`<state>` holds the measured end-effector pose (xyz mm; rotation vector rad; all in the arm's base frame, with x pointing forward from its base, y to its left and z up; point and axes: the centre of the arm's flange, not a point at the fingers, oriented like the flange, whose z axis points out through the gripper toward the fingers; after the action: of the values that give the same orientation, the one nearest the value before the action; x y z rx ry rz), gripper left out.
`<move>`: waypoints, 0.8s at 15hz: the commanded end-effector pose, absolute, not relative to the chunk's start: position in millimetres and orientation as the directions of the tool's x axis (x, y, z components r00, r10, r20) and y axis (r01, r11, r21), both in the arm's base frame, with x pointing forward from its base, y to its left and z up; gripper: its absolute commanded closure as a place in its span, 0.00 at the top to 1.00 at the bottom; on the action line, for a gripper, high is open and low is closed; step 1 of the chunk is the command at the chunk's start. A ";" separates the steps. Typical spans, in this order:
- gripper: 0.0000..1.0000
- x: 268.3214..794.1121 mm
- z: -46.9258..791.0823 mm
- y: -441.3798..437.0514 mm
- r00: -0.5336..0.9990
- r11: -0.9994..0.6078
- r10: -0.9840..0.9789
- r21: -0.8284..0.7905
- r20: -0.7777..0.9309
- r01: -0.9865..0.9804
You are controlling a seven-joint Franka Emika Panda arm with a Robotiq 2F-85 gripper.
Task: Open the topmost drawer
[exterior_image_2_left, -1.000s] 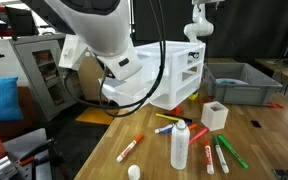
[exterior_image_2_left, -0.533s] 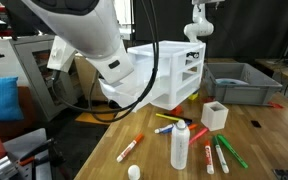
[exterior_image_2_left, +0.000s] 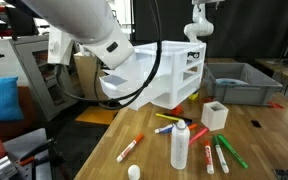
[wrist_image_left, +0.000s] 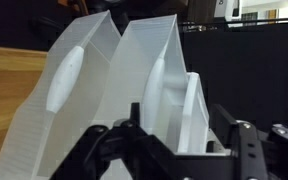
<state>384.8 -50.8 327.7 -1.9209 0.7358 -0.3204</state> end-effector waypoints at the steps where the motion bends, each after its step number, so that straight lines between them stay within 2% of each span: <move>1: 1.00 349.3 356.1 -44.4 0.759 -0.333 -0.650 -0.911 0.035 -0.243; 5: 1.00 311.7 375.9 -60.1 0.750 -0.284 -0.662 -0.930 0.014 -0.233; 12: 1.00 256.7 427.9 -111.7 0.743 -0.349 -0.669 -0.883 0.000 -0.314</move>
<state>329.7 -120.7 416.7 -1.9301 0.7231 -0.4977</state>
